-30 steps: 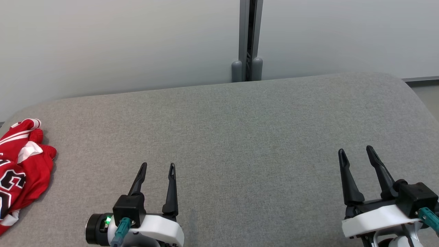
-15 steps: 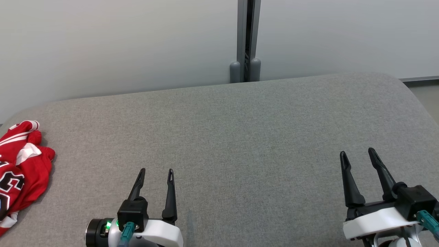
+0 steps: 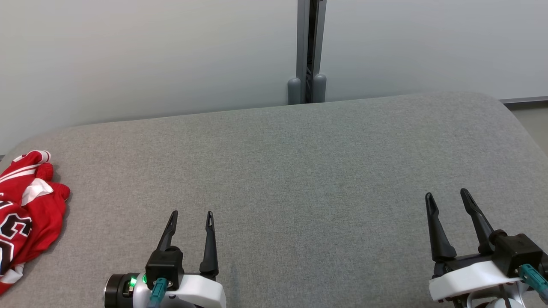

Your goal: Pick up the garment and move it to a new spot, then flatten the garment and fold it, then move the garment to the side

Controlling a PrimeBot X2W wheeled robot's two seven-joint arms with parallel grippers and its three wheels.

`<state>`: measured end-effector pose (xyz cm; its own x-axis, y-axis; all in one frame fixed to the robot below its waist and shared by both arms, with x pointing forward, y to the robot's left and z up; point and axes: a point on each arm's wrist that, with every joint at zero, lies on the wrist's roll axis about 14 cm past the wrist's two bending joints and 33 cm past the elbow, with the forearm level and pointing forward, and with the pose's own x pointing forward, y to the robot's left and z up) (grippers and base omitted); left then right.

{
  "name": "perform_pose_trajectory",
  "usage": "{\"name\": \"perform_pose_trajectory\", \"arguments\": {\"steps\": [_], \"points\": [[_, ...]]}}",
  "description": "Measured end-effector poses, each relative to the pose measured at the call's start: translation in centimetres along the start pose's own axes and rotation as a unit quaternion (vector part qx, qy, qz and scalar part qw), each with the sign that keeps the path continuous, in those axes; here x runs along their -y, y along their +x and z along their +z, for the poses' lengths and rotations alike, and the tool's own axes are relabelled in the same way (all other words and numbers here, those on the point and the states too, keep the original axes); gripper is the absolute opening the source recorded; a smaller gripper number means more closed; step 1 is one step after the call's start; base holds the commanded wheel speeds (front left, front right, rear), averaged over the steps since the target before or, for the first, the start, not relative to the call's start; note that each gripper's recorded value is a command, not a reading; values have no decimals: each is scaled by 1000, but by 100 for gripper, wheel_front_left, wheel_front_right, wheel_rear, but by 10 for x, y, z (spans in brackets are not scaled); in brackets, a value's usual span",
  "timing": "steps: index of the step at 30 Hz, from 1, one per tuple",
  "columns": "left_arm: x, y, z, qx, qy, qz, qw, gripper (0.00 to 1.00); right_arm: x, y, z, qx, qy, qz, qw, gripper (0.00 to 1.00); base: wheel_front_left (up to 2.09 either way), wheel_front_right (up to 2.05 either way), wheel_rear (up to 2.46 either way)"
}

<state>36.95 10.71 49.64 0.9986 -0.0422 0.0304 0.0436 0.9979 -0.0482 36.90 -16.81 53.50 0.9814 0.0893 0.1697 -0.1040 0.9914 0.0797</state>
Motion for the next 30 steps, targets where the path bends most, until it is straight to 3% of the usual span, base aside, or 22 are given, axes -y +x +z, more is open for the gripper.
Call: {"name": "perform_pose_trajectory", "arguments": {"steps": [16, 30], "points": [[-3, -4, 0, -1, -3, 6, 1000, 100, -8, 5, 0, 2, 6, 13, 1000, 100, 0, 0, 0], [-75, -35, 5, 7, 3, 121, 993, 100, -94, 27, -11, -10, 30, 138, 990, 100, 0, 0, 0]]}}
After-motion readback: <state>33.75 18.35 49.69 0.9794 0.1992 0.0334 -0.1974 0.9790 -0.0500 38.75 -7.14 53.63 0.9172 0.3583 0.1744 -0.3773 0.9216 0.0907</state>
